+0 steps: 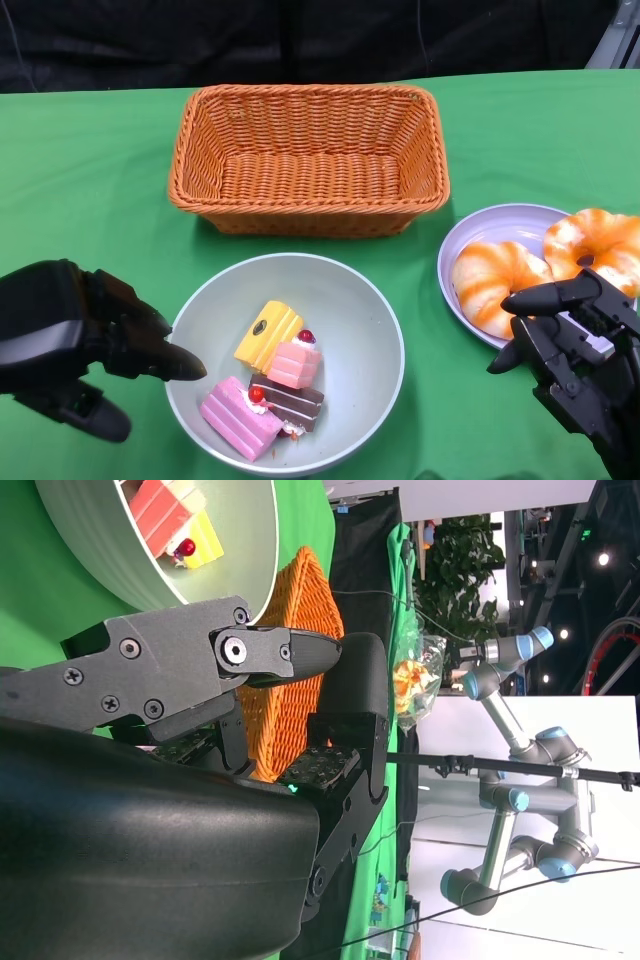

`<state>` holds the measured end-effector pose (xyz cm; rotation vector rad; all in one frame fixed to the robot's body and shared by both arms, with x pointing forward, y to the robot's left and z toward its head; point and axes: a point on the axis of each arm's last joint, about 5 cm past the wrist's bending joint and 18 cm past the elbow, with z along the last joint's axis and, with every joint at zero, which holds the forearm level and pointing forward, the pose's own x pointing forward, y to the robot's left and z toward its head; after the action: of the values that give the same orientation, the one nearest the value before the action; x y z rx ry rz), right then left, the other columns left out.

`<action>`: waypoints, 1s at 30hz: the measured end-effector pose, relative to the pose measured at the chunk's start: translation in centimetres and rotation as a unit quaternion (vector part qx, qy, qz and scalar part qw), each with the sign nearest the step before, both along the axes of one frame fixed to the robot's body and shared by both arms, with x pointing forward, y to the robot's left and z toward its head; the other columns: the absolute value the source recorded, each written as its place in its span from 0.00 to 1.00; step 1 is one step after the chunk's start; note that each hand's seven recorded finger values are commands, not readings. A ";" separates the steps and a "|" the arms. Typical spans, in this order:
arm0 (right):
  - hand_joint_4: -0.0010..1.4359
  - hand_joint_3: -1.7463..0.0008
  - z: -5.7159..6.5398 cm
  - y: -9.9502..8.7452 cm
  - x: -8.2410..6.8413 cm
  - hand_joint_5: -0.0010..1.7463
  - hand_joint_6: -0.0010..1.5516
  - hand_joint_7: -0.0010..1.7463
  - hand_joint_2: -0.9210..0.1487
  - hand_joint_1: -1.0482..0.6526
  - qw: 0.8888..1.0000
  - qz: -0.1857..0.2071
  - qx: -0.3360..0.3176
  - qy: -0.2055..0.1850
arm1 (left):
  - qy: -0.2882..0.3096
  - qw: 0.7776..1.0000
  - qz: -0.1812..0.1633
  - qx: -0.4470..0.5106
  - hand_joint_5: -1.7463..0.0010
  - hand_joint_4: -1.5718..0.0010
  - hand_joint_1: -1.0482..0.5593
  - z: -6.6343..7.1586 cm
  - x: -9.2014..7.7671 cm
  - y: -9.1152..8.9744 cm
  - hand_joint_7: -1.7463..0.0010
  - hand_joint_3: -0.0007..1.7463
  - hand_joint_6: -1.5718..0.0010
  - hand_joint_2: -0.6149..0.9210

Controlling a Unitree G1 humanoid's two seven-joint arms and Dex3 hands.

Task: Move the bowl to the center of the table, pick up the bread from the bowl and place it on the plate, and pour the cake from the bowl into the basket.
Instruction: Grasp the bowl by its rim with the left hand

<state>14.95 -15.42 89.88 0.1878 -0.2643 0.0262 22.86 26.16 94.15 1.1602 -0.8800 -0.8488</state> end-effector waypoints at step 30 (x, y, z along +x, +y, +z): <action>0.47 0.83 0.1 0.1 0.0 0.84 0.44 0.62 0.00 0.48 1.000 -0.006 -0.002 0.004 | -0.003 1.000 -0.019 0.010 0.97 0.35 0.37 -3.9 -0.3 -2.9 0.98 0.01 0.39 0.92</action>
<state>14.93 -15.31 90.02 0.1813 -0.2575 0.0140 22.59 23.27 90.21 1.1680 -0.9020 -0.8872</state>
